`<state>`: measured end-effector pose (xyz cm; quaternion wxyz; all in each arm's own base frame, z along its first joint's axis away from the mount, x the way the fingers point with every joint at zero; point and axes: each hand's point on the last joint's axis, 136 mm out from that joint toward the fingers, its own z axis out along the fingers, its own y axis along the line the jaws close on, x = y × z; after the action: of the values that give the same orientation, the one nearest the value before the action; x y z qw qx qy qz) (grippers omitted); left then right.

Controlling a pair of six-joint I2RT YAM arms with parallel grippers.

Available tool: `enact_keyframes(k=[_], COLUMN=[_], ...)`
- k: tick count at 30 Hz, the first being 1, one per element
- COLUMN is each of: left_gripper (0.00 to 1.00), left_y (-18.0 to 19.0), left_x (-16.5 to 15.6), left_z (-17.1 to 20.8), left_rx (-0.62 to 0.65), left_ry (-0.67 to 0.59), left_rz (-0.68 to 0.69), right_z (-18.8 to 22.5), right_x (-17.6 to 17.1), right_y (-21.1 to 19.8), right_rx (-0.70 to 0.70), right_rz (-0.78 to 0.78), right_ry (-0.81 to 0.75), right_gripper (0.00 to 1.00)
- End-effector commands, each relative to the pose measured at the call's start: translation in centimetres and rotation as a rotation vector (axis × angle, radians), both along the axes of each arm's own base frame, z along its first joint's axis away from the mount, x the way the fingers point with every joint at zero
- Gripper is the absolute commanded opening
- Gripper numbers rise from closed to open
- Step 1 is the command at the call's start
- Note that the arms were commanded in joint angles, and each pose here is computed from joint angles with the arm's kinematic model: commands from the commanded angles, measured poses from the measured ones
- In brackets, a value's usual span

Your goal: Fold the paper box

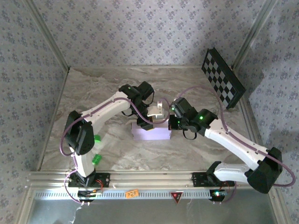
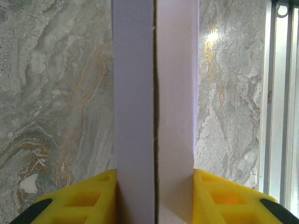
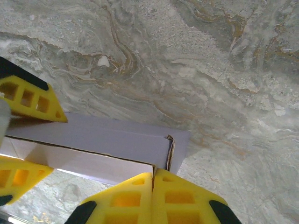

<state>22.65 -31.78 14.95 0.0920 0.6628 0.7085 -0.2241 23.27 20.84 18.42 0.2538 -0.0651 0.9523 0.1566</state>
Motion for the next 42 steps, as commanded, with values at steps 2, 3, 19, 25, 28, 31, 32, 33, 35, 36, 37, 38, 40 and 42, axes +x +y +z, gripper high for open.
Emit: enact_keyframes(k=[2,3,19,25,28,31,32,33,35,36,37,38,40,42], left_gripper=[0.36,0.36,0.63,0.65,0.68,0.71,0.7,0.7,0.71,0.71,0.71,0.72,0.73,0.68], left_y=[-0.9,-0.9,-0.7,1.8,4.1,7.7,8.9,9.7,11.2,11.8,12.4,13.1,14.2,14.6], left_x=[0.4,0.4,1.5,2.8,3.0,3.2,2.9,2.4,1.0,0.4,-0.2,-0.6,-1.0,-1.4], left_z=[-0.2,-0.1,5.5,10.3,11.1,11.0,10.8,10.5,9.9,9.5,9.2,8.9,7.9,7.2], left_rx=[-0.006,-0.006,-0.123,-0.22,-0.222,-0.187,-0.176,-0.168,-0.161,-0.157,-0.155,-0.149,-0.124,-0.101], left_ry=[-0.016,-0.018,-0.136,-0.252,-0.259,-0.202,-0.174,-0.154,-0.123,-0.111,-0.107,-0.108,-0.106,-0.084], left_rz=[-0.01,-0.01,0.093,0.357,0.536,0.783,0.851,0.895,0.959,0.976,1.001,1.029,1.074,1.098], right_z=[-0.5,-0.6,-0.5,-0.3,-0.4,-0.5,-0.5,-0.6,-0.5,-0.4,-0.4,-0.4,-0.3,-0.3], right_x=[-1.0,-1.1,-1.1,-1.2,-1.4,-1.4,-1.4,-1.4,-1.4,-1.3,-1.3,-1.3,-1.3,-1.3], right_y=[0.8,0.8,1.2,0.7,0.5,0.2,0.1,-0.1,-0.2,-0.3,-0.4,-0.4,-0.5,-0.6], right_rx=[-0.01,-0.014,0.016,0.004,-0.003,-0.013,-0.016,-0.019,-0.019,-0.018,-0.017,-0.018,-0.015,-0.015], right_rz=[0.098,0.103,0.089,0.058,0.059,0.052,0.047,0.042,0.035,0.031,0.029,0.028,0.028,0.026], right_ry=[-0.027,-0.03,-0.02,-0.003,0.012,0.021,0.022,0.024,0.025,0.023,0.022,0.022,0.021,0.023], right_gripper=[0.01,0.01,0.01,0.01,0.01,0.01,0.01,0.01,0.01,0.01,0.01,0.01,0.01,0.01])
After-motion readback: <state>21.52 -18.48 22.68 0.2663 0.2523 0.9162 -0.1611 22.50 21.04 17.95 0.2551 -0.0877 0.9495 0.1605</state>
